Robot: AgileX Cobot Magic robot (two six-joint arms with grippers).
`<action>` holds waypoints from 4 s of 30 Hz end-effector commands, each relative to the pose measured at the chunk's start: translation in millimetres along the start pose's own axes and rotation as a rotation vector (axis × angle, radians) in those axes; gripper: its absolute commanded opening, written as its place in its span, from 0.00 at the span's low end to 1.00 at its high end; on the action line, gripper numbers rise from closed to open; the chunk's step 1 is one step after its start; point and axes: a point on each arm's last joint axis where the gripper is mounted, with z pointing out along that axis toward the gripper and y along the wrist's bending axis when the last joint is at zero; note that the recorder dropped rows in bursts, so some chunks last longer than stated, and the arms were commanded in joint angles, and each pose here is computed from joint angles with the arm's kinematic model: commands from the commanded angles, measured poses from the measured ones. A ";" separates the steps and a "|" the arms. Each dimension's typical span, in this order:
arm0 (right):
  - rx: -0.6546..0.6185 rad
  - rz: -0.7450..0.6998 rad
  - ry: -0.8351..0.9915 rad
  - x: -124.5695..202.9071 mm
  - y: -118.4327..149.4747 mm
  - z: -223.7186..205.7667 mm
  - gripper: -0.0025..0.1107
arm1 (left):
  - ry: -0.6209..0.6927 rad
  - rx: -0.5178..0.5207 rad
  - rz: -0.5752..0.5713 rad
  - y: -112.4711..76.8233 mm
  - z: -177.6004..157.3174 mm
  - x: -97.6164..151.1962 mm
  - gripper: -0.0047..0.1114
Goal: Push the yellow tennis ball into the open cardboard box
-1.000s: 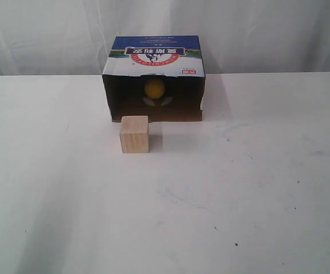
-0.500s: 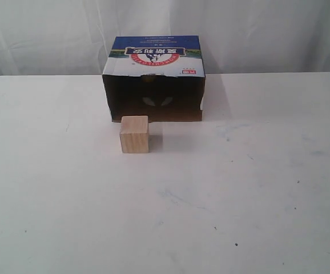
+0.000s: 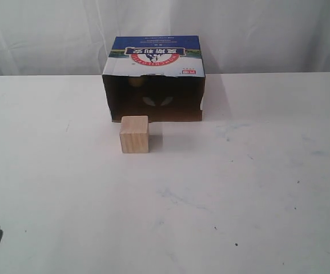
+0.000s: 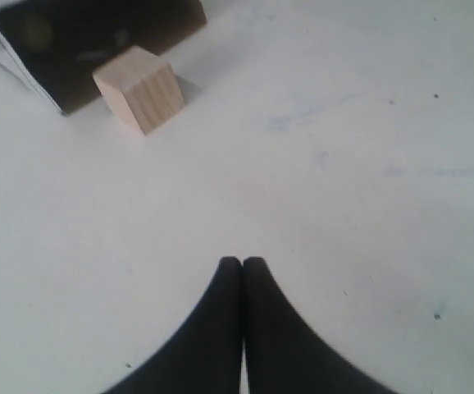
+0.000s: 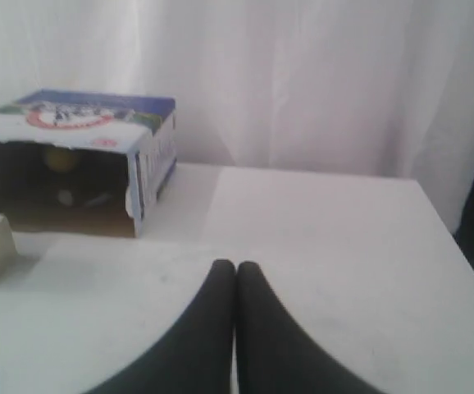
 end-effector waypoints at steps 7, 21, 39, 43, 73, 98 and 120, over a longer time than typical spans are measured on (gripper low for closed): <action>0.069 0.006 0.144 15.1 -6.2 -1.6 0.02 | 0.061 0.049 -0.035 -5.9 4.8 14.3 0.04; 0.324 -0.015 -0.020 75.9 -21.0 -26.3 0.02 | 0.061 0.044 -0.017 -6.0 3.5 15.0 0.04; 0.205 0.592 0.066 88.9 -7.8 -23.6 0.02 | 0.057 0.039 -0.017 -5.6 3.6 14.6 0.04; 0.205 0.592 0.066 88.9 -7.8 -23.6 0.02 | 0.051 0.032 -0.016 -5.5 2.7 14.5 0.04; 0.205 0.592 0.066 88.9 -7.8 -23.6 0.02 | 0.031 -0.336 -0.525 -3.5 5.6 80.7 0.04; 0.205 0.591 0.066 88.9 -7.8 -23.6 0.02 | -0.082 -0.482 -0.379 9.6 -1.1 72.7 0.04; 0.205 0.591 0.066 88.9 -7.8 -23.6 0.02 | -0.081 -0.482 -0.375 9.6 -1.1 72.7 0.04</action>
